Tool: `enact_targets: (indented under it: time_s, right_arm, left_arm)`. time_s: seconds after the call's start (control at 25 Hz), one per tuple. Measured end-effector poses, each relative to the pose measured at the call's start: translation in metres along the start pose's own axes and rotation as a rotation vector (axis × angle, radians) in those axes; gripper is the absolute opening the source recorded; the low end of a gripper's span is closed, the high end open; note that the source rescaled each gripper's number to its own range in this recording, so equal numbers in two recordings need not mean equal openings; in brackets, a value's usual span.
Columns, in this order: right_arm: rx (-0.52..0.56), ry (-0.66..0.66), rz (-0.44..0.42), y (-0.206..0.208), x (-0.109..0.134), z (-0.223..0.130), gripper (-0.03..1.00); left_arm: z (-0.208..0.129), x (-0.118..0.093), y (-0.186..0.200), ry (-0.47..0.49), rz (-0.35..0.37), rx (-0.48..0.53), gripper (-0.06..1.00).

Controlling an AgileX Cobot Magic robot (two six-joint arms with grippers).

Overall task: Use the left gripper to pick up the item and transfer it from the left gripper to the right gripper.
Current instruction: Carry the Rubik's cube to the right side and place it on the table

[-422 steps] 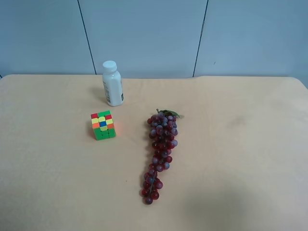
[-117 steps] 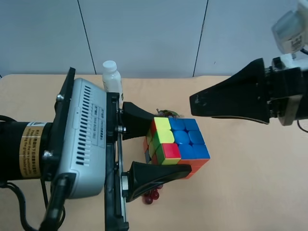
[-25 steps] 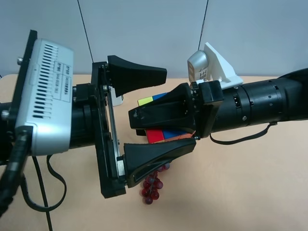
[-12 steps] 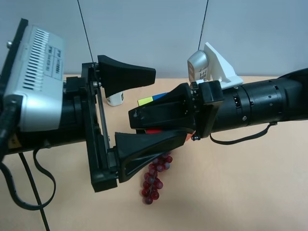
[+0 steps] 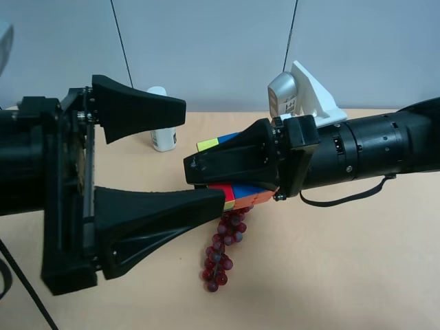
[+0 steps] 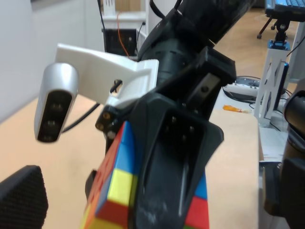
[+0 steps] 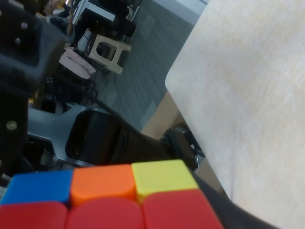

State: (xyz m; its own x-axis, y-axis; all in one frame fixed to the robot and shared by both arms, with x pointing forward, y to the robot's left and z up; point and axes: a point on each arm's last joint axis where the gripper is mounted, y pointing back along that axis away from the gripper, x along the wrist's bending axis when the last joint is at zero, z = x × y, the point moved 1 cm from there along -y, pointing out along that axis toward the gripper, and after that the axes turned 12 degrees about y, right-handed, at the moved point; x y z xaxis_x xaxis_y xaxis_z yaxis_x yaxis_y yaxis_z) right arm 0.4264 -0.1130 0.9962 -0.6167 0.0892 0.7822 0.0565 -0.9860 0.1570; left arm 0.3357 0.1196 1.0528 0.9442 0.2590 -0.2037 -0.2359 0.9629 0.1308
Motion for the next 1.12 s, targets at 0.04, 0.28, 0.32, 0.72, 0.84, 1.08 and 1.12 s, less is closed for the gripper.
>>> enact_targets:
  time_s: [0.04,0.28,0.32,0.72,0.84,1.08,1.12]
  right_arm:
    - [0.000,0.000,0.000,0.000,0.000,0.000,0.01]
    - [0.000,0.000,0.000,0.000,0.000,0.000,0.01]
    - [0.000,0.000,0.000,0.000,0.000,0.000,0.01]
    - [0.000,0.000,0.000,0.000,0.000,0.000,0.01]
    - [0.000,0.000,0.000,0.000,0.000,0.000,0.01]
    - [0.000,0.000,0.000,0.000,0.000,0.000,0.01]
    - [0.000,0.000,0.000,0.000,0.000,0.000,0.01]
  left_arm:
    - [0.001,-0.001,0.003,0.021,0.007,0.009,0.99]
    - [-0.003,-0.005,0.019,0.072,0.057,0.093,0.99]
    - [-0.003,-0.006,0.021,0.089,0.061,0.104,0.99]
    - [-0.004,-0.019,0.036,0.169,0.030,0.149,1.00]
    - [-0.001,-0.022,0.041,0.155,0.024,0.123,1.00]
    - [0.007,-0.020,0.051,0.125,0.086,0.051,1.00]
    - [0.009,-0.019,0.052,0.120,0.106,0.036,0.99]
